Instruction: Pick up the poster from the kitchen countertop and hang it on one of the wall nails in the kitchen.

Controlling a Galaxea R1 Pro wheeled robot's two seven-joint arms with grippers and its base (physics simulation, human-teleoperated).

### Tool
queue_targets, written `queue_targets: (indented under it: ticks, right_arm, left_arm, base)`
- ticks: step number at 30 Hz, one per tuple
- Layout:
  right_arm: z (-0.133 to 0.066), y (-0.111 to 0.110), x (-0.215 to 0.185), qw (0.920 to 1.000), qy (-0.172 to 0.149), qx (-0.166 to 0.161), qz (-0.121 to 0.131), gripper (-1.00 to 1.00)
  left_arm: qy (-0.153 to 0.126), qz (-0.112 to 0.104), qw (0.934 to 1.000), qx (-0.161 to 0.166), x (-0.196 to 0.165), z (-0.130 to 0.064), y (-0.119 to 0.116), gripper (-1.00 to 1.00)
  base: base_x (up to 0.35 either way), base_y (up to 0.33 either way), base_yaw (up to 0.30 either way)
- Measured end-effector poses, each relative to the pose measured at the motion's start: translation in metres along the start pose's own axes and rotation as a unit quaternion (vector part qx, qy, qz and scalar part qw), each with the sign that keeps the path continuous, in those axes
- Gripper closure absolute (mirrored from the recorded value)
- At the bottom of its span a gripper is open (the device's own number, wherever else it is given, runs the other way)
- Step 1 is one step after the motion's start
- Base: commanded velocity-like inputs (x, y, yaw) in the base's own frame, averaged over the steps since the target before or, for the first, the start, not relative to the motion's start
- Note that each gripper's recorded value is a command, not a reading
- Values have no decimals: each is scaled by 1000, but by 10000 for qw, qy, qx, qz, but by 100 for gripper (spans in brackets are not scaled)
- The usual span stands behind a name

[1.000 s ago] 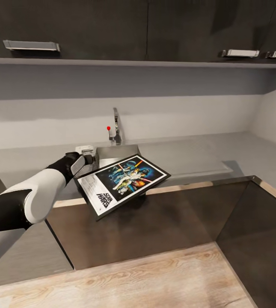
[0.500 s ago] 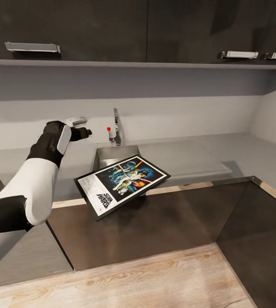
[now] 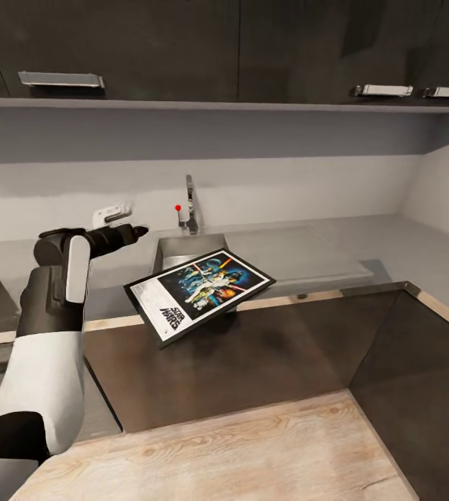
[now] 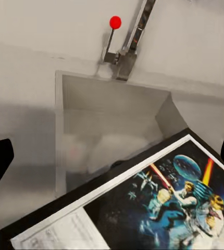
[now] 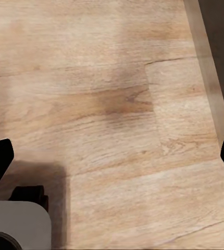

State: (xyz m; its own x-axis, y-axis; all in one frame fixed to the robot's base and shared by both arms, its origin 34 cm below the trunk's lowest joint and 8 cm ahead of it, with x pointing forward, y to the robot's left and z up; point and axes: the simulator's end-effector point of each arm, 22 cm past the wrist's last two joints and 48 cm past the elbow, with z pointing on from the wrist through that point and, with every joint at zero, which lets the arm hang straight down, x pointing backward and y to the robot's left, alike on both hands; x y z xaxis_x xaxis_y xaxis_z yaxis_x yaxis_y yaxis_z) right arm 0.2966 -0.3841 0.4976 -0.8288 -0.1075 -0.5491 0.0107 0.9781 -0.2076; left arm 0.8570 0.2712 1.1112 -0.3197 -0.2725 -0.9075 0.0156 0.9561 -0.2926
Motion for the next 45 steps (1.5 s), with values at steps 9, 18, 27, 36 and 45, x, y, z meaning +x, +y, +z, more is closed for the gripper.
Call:
queue_targets:
  ticks: [9,18,27,36,45]
  right_arm:
    - [0,0,0,10000,1,4,3,-100]
    - [0,0,0,10000,1,4,3,-100]
    - [5,7,-20,9998,-200,-40,19,-100]
    - [10,27,-134,9901,-1386,-59,204,-100]
    - [-5,52,-218,9738,-2214,-109,515,-100]
  left_arm:
    - [169,172,9756,2182,62,-49,-60,-100]
    - [748,-21,9315,3561,131,-91,-83,-100]
    - [1450,-472,8824,4450,299,-174,-58,-100]
    - [1777,-967,9058,3724,445,-204,19,-100]
    - [1948,-1751,9261,2716,527,-224,95,-100]
  base:
    - [-290,0,0]
    - [-180,0,0]
    - [-15,0,0]
    - [0,0,0]
    - [0,0,0]
